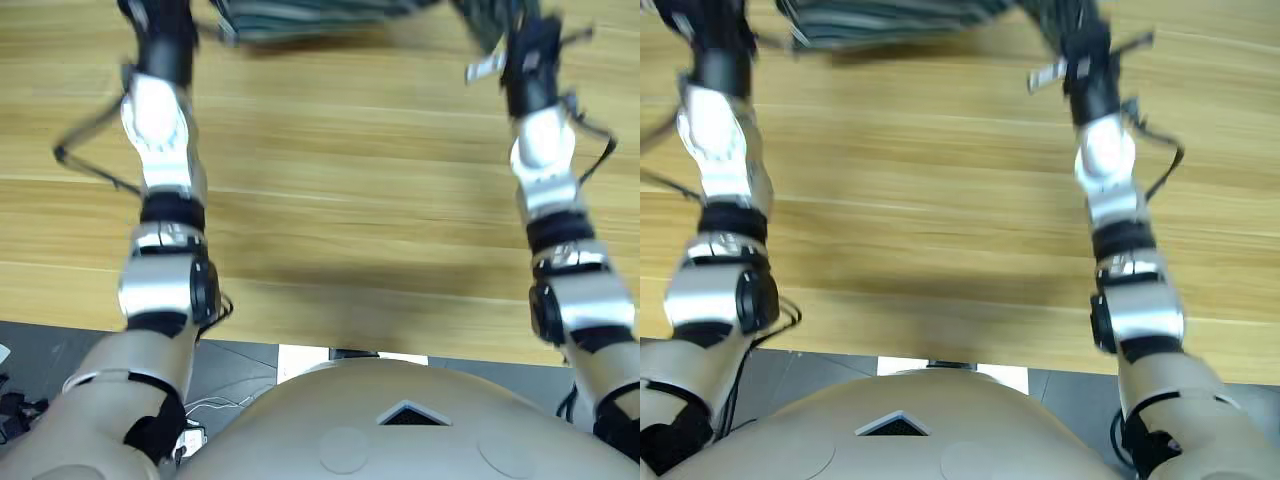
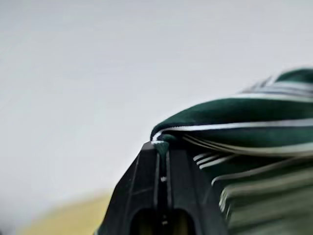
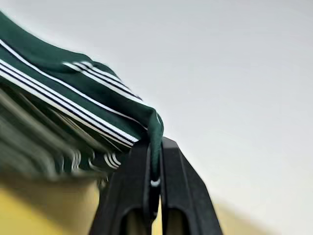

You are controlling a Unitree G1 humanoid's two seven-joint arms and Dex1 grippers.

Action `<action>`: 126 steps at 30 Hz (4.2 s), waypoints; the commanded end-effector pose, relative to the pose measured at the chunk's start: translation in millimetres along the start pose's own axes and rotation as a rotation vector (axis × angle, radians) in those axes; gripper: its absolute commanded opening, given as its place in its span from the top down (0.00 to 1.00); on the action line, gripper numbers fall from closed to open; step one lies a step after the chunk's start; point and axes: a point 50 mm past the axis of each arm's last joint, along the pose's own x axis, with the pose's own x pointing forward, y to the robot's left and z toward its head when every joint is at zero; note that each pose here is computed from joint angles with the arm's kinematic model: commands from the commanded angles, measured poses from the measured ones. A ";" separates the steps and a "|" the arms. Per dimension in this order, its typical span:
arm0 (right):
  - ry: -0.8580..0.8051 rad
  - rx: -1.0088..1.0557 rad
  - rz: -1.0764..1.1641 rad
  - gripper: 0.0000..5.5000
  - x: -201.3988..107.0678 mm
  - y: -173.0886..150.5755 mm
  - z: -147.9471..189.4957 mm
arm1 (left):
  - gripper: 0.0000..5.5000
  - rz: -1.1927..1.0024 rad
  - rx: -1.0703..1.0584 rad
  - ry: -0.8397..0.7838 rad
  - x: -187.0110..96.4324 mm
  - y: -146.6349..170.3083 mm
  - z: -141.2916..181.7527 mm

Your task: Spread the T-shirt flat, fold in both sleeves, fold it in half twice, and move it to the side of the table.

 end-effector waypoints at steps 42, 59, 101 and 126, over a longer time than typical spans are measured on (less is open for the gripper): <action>0.146 0.180 0.588 0.47 -129.8 -45.8 6.5 | 0.35 -0.206 -0.345 0.157 -176.2 22.7 24.1; 0.216 0.107 0.647 0.47 -87.8 66.4 25.4 | 0.35 -0.199 -0.132 0.610 -122.6 -49.7 -25.7; 0.122 0.293 0.704 0.47 -158.7 43.1 59.8 | 0.35 0.189 -0.139 0.259 -154.6 40.5 21.4; 0.106 0.229 0.470 0.47 -142.4 -0.8 47.9 | 0.35 -0.765 1.129 0.594 -182.0 18.6 31.2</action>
